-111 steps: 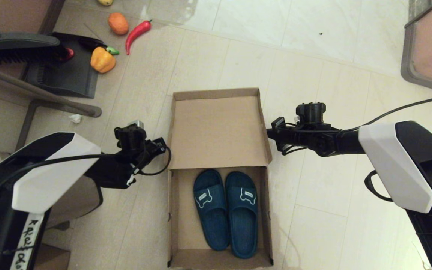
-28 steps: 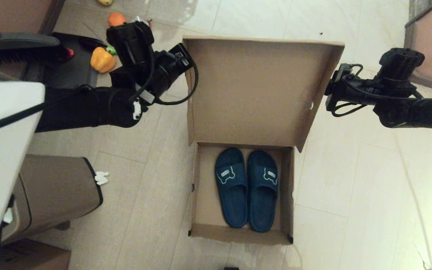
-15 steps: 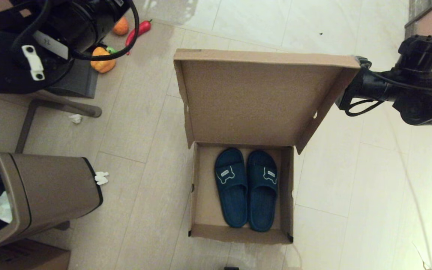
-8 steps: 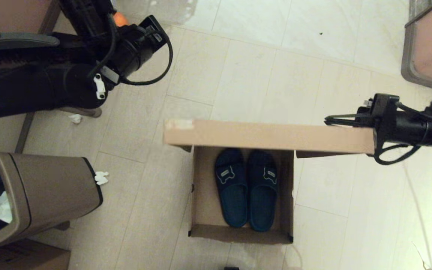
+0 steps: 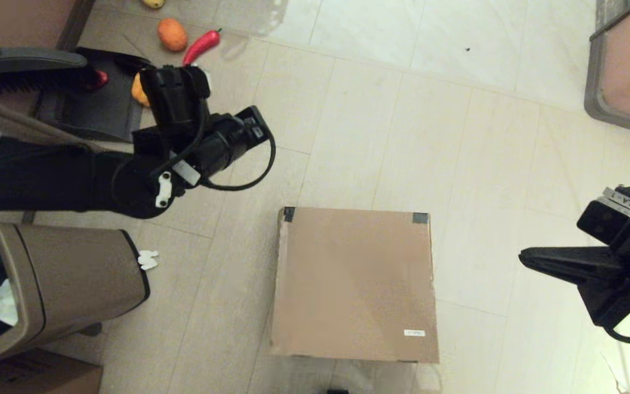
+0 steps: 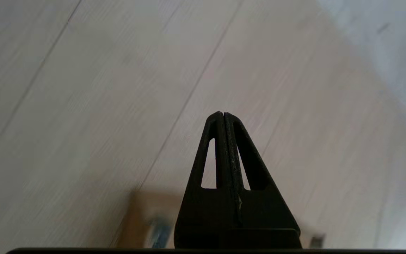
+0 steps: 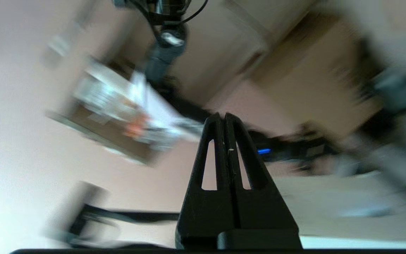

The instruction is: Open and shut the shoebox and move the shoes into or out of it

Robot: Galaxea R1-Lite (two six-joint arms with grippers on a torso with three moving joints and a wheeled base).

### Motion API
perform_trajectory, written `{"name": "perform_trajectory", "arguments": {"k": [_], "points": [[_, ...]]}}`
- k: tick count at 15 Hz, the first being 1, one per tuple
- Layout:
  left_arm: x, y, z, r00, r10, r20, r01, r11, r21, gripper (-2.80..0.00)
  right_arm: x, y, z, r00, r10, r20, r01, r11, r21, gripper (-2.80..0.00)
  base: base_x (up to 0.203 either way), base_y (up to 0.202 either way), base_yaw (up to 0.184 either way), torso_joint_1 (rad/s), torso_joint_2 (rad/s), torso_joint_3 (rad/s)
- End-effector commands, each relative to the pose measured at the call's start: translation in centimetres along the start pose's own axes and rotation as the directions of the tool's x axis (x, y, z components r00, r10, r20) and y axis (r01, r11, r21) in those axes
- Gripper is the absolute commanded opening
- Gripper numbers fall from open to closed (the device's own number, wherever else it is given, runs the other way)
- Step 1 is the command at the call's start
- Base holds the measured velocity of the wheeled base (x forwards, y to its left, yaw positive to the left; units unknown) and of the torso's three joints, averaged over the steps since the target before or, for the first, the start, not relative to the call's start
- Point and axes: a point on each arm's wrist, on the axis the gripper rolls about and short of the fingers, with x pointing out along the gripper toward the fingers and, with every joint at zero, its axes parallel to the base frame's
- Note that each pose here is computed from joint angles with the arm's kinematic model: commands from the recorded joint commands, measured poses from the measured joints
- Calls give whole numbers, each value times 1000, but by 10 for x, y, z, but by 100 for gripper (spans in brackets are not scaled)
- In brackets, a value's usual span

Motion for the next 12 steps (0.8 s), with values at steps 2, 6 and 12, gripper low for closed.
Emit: {"name": "perform_trajectory", "arguments": {"k": [2,6,12], "points": [[-59,29,-7,992,102,-80,-99,994,42,-280,-8,-24,-29,999,-42,33,50,945,-325,-280,0,0,0,0,0,0],[-155,94,-60,914,322,-247,-296,945,137,-280,-19,-64,-61,934,-237,267,350,756,-553,-280,0,0,0,0,0,0],[-279,164,-95,749,626,-215,-611,779,139,-280,-44,-96,-112,554,-652,518,807,267,-526,-280,0,0,0,0,0,0]]}}
